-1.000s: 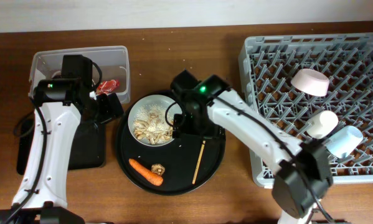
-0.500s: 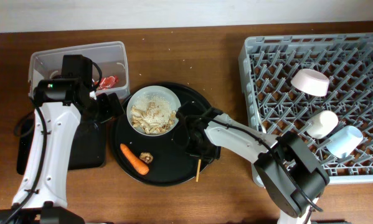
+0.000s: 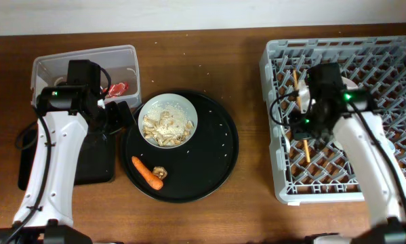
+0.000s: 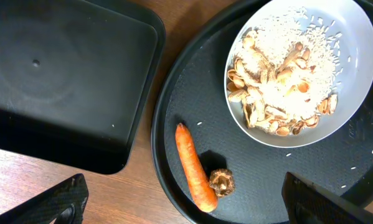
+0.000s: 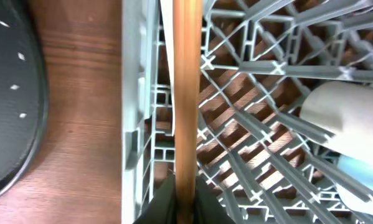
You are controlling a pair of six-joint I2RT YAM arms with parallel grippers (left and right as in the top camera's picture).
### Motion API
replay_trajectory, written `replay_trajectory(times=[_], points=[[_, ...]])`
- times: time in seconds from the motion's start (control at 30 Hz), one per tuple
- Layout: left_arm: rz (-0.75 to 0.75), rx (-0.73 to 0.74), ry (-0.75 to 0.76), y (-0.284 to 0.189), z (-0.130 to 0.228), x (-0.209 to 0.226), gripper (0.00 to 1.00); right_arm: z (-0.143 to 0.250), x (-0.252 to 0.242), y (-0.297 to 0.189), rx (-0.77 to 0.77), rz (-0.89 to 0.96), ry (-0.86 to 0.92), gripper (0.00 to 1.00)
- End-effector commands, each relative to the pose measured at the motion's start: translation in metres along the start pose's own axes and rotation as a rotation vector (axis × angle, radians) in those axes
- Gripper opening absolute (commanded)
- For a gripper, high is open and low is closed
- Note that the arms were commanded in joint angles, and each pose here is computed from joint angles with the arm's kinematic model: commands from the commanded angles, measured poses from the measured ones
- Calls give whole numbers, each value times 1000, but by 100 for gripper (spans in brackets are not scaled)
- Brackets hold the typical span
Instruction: Sort waste into correct bins and load items into the dishwasher rack
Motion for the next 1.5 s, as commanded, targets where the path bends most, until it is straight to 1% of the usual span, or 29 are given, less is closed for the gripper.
replay_trajectory(times=[0.0, 0.03, 0.07, 0.1, 0.13, 0.2, 0.23, 0.3, 0.33, 0.37, 0.43, 0.53, 0.6, 0.73, 0.77, 0.8, 0.83, 0.87, 0.9, 0.93, 0.97, 1.0, 1.03, 1.13, 1.2, 1.27, 1.3, 1.33, 1.47], points=[[0, -2, 6, -1, 1, 1, 99, -9, 3, 31, 81, 8, -22, 13], [0, -2, 6, -1, 1, 1, 99, -10, 7, 38, 109, -25, -21, 16], [0, -2, 6, -1, 1, 1, 99, -10, 9, 41, 118, -53, -18, 36], [0, -2, 6, -1, 1, 1, 99, -11, 9, 40, 112, -52, -4, 51], [0, -2, 6, -1, 1, 1, 99, -10, 9, 39, 122, -49, 5, 59], [34, 3, 10, -1, 1, -3, 99, -10, 3, 10, 88, -29, 78, 59], [43, -9, 40, -1, 0, -12, 99, -13, -6, -23, 1, -40, 150, 60], [84, -81, 156, -1, -3, -51, 99, -3, -24, -61, -98, -58, 223, 76], [120, -131, 242, 3, -6, -82, 99, 6, -32, -68, -83, -48, 244, 78], [165, -172, 347, 19, -9, -127, 98, 12, -33, -67, -49, -38, 246, 78], [197, -168, 419, 57, -11, -172, 98, 12, -33, -65, -42, -36, 246, 78], [230, -163, 486, 113, -11, -216, 98, 13, -33, -65, -38, -35, 246, 78], [234, -172, 487, 134, -15, -223, 97, 13, -33, -65, -36, -35, 246, 78], [226, -190, 485, 158, -21, -229, 89, 14, -34, -65, -34, -35, 246, 78], [219, -189, 484, 162, -21, -229, 89, 14, -34, -65, -33, -35, 246, 78], [216, -181, 485, 168, -21, -229, 80, 14, -34, -65, -33, -34, 246, 78], [204, -151, 487, 181, -17, -228, 76, 14, -34, -65, -30, -34, 246, 78], [191, -120, 488, 188, -14, -226, 65, 15, -34, -65, -27, -33, 246, 78], [176, -86, 490, 191, -9, -223, 49, 15, -34, -65, -27, -33, 246, 78], [159, -57, 492, 192, -5, -220, 45, 15, -34, -65, -27, -33, 246, 78], [134, -35, 493, 193, -2, -216, 45, 15, -34, -65, -27, -33, 246, 78], [46, 6, 496, 194, 3, -205, 39, 15, -34, -65, -27, -33, 246, 78], [36, 26, 498, 194, 6, -203, 37, 15, -34, -65, -27, -33, 246, 78], [21, 61, 500, 195, 12, -199, 23, 15, -34, -65, -24, -33, 247, 78], [14, 77, 502, 199, 16, -196, 20, 16, -34, -65, -19, -32, 246, 78], [6, 94, 503, 202, 21, -193, 7, 16, -34, -65, -19, -31, 247, 78], [3, 100, 503, 202, 22, -192, 3, 16, -34, -65, -18, -31, 247, 78], [-1, 109, 504, 202, 23, -191, 1, 16, -34, -65, -17, -31, 247, 78], [-37, 187, 510, 200, 33, -183, 1, 17, -34, -65, -15, -30, 246, 78]])
Point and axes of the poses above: each gripper's point midway between its finger pads, its own y axis out along the fingers, its own x axis along the line the jaws close on, z = x × y, the point moved 9 cm from there along -y, back along the fingers, and after that the axes turned 15 degrees about y, right-handed, at the moved point
